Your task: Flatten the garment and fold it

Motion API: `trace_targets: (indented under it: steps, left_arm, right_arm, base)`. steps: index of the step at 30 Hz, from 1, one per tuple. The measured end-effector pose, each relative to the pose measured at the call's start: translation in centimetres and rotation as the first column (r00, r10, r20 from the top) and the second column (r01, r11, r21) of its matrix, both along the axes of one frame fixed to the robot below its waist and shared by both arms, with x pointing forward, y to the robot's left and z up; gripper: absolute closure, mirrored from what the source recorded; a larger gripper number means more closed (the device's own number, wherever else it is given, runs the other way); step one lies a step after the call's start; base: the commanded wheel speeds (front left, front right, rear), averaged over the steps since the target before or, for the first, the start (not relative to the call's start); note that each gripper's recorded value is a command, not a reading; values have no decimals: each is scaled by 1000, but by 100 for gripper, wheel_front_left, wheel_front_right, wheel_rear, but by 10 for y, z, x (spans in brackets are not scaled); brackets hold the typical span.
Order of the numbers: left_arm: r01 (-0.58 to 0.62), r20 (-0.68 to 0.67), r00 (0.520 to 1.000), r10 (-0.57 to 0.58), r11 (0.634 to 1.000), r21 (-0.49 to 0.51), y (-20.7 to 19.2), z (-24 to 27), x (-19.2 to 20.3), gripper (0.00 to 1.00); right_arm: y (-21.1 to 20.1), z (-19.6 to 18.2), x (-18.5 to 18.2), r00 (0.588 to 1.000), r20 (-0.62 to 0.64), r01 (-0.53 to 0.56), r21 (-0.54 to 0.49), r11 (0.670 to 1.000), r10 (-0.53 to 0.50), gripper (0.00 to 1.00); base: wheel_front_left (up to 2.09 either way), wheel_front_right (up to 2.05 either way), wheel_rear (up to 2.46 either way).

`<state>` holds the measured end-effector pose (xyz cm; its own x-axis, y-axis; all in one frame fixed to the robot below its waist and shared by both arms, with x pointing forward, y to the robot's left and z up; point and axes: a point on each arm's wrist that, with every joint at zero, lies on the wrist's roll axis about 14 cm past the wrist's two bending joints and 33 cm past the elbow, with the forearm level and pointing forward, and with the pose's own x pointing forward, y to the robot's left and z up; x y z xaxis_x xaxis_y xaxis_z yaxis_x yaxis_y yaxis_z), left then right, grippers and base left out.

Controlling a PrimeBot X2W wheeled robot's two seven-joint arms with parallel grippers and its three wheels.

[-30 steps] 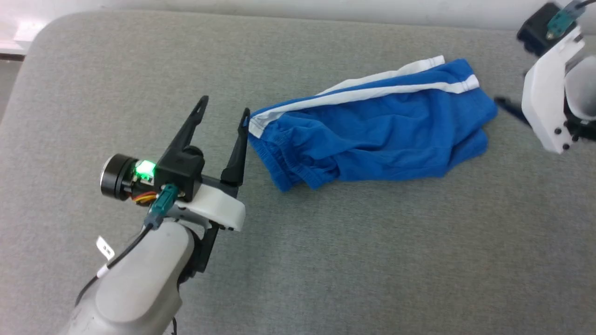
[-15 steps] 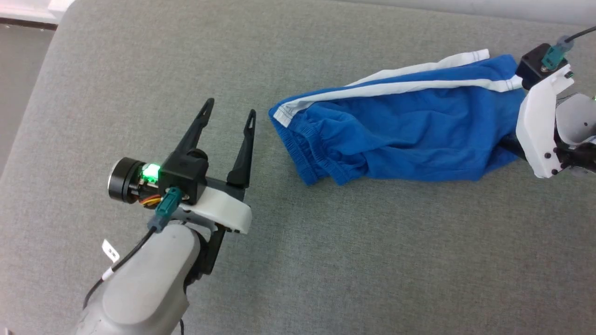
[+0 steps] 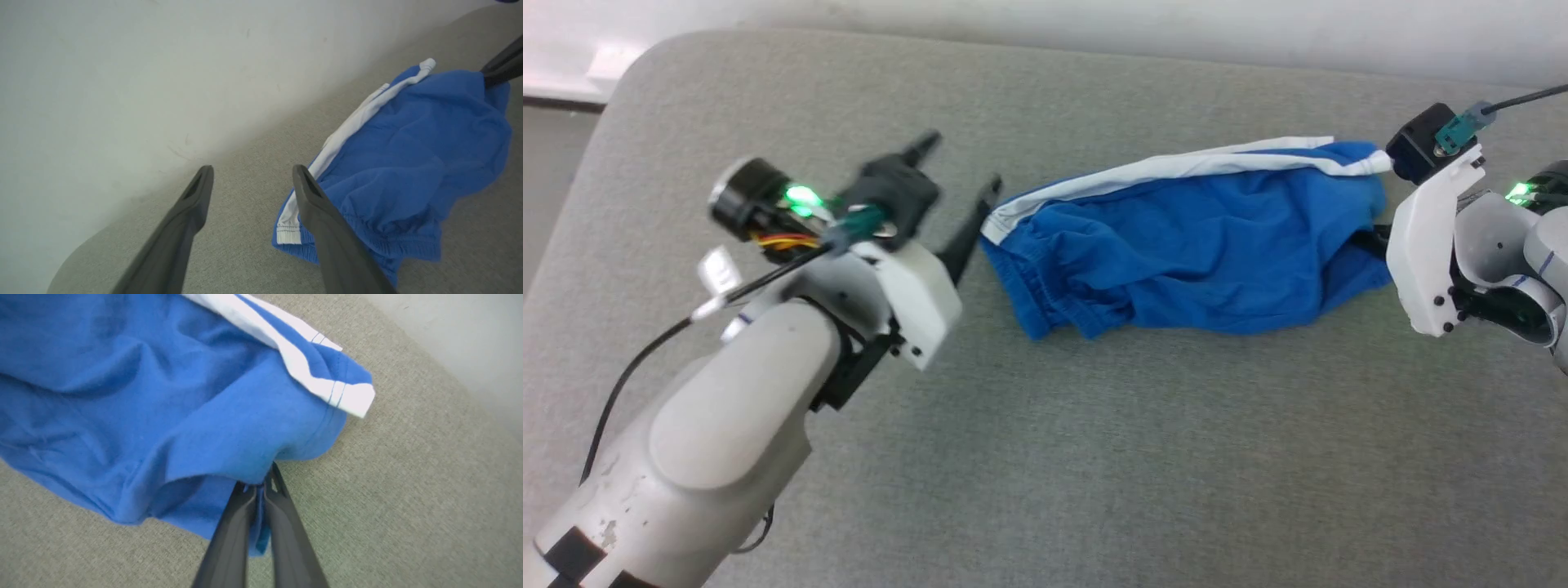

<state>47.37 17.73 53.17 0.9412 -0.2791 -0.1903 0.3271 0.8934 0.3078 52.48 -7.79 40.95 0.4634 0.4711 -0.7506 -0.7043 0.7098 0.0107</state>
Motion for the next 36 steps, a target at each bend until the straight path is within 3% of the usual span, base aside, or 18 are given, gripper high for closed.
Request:
trace_targets:
  steps: [3, 8, 15, 21, 22, 23, 26, 36]
  left_arm:
    - [102, -159, 983, -94, 994, 42, -23, -23, -6, 0]
    - [231, -387, 904, -180, 969, 91, -49, -66, -20, 0]
    - [332, -622, 762, -178, 933, 141, -60, -121, -37, 0]
    - [421, -740, 652, -166, 891, 172, -64, -146, -45, 0]
    - [427, -749, 641, -166, 889, 168, -64, -147, -45, 69]
    - [431, -753, 637, -167, 887, 167, -64, -147, -44, 100]
    - [435, -743, 639, -201, 891, 133, -70, -146, -44, 100]
    - [355, -586, 767, -260, 934, 50, -59, -110, -51, 100]
  right_arm:
    - [-7, 6, -2, 1000, 19, 16, 11, 1000, -16, 100]
    - [-16, 6, -5, 999, 29, 37, 25, 999, -37, 100]
    - [-17, -9, -10, 999, 8, 39, 31, 999, -39, 100]
    - [-16, -16, -13, 999, -5, 36, 35, 999, -36, 100]
    - [-16, -16, -12, 999, -2, 38, 40, 998, -38, 100]
    - [-17, -16, -12, 999, 0, 39, 43, 998, -39, 100]
    - [-16, -12, -11, 999, 30, 40, 67, 997, -42, 100]
    - [-24, 27, -29, 984, 170, 22, 163, 986, -50, 100]
  base:
    - [0, 0, 0]
    - [0, 0, 0]
    - [0, 0, 0]
    - [0, 0, 0]
    - [0, 0, 0]
    - [0, 0, 0]
    - [0, 0, 0]
    - [0, 0, 0]
